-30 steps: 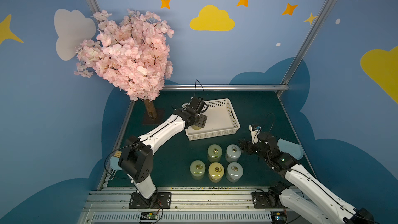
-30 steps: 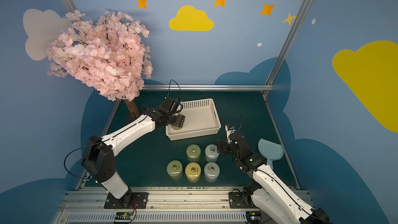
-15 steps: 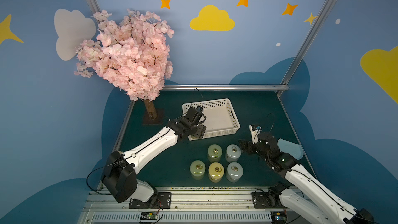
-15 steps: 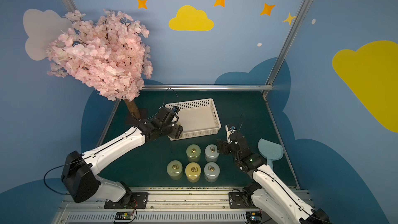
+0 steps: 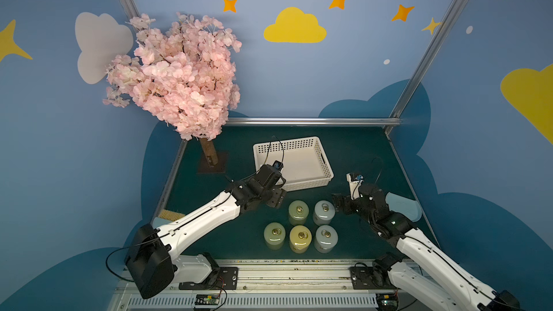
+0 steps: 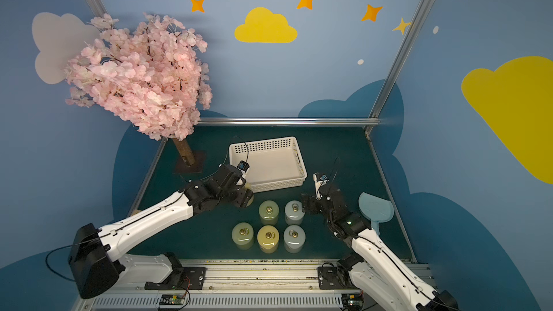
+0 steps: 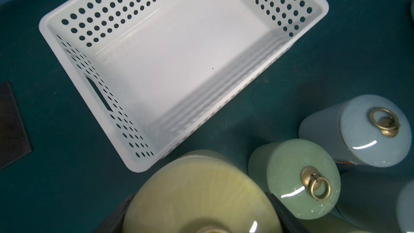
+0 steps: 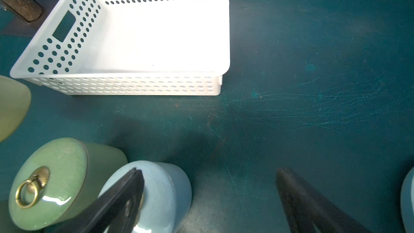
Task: Take the tea canister out of the basket
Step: Place the tea canister at the center of the board.
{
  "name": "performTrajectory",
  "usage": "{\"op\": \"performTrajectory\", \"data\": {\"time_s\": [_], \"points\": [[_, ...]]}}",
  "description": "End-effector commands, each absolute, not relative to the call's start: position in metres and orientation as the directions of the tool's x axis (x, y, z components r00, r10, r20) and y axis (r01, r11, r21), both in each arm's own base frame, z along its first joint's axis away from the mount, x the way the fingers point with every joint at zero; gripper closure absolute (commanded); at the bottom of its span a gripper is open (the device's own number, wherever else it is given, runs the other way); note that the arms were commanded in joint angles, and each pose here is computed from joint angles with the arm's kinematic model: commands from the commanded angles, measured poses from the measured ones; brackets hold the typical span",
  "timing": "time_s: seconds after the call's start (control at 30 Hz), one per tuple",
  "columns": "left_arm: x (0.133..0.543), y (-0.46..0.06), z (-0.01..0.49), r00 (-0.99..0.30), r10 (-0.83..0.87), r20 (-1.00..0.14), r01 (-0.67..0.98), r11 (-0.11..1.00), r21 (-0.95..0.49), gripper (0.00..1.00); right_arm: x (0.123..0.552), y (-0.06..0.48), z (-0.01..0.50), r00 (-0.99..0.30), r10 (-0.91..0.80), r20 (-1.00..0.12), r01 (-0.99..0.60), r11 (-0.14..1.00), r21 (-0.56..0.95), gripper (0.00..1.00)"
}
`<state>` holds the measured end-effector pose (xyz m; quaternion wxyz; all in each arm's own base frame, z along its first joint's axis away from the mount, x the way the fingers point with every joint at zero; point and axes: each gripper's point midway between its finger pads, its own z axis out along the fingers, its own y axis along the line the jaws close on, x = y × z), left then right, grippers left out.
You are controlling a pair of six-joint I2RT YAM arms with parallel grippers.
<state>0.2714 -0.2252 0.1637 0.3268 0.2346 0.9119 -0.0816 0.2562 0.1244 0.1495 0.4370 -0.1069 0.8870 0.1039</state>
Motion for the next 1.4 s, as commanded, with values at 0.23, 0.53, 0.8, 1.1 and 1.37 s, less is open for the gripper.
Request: {"op": "performTrajectory", "data": {"time_s": [0.23, 0.53, 0.8, 1.1, 1.37], "points": [[0.269, -0.231, 0.183, -0.607, 0.289, -0.740, 0.473, 0.880, -0.044, 0.46, 0.258, 0.123, 0.151, -0.582, -0.083, -0.809, -0.272, 0.957, 0.098, 0.02], [0.267, -0.233, 0.164, -0.614, 0.286, -0.736, 0.474, 0.879, -0.054, 0.46, 0.257, 0.123, 0.151, -0.581, -0.082, -0.809, -0.271, 0.958, 0.097, 0.02], [0.266, -0.240, 0.144, -0.637, 0.298, -0.711, 0.482, 0.874, -0.066, 0.46, 0.257, 0.123, 0.151, -0.581, -0.083, -0.810, -0.271, 0.958, 0.096, 0.02], [0.265, -0.241, 0.128, -0.656, 0.322, -0.682, 0.481, 0.875, -0.050, 0.46, 0.258, 0.123, 0.151, -0.581, -0.082, -0.810, -0.271, 0.958, 0.097, 0.02], [0.265, -0.243, 0.116, -0.674, 0.338, -0.657, 0.479, 0.877, -0.040, 0.46, 0.257, 0.123, 0.151, -0.582, -0.083, -0.809, -0.271, 0.958, 0.097, 0.02]]}}
